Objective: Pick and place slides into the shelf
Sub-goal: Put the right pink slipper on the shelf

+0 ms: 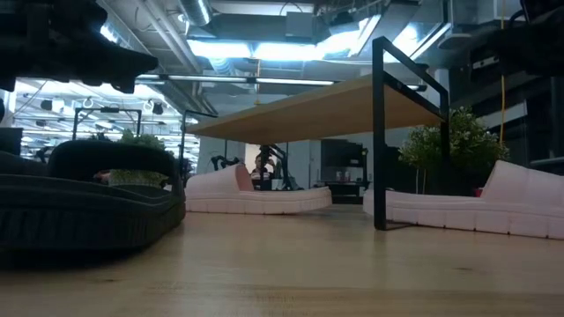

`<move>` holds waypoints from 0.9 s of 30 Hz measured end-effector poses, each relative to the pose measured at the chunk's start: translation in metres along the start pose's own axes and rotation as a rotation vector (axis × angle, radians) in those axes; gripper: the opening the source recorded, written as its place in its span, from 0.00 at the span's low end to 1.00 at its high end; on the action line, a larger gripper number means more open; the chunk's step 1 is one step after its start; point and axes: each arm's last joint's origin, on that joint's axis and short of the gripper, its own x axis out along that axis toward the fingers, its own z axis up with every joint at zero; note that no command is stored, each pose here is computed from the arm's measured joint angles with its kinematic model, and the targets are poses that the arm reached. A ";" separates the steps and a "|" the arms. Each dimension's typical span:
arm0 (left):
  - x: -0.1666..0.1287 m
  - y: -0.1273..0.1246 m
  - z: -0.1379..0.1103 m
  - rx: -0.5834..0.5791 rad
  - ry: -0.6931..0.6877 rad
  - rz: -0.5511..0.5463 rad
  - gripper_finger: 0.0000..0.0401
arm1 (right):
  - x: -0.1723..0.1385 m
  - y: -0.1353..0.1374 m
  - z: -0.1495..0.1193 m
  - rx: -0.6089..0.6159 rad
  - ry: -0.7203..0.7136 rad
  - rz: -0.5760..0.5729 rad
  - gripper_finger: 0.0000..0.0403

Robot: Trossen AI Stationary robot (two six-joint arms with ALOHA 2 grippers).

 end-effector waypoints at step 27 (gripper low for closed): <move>0.000 -0.001 0.000 -0.034 0.001 -0.035 0.00 | 0.006 0.004 0.068 0.167 0.046 0.043 0.00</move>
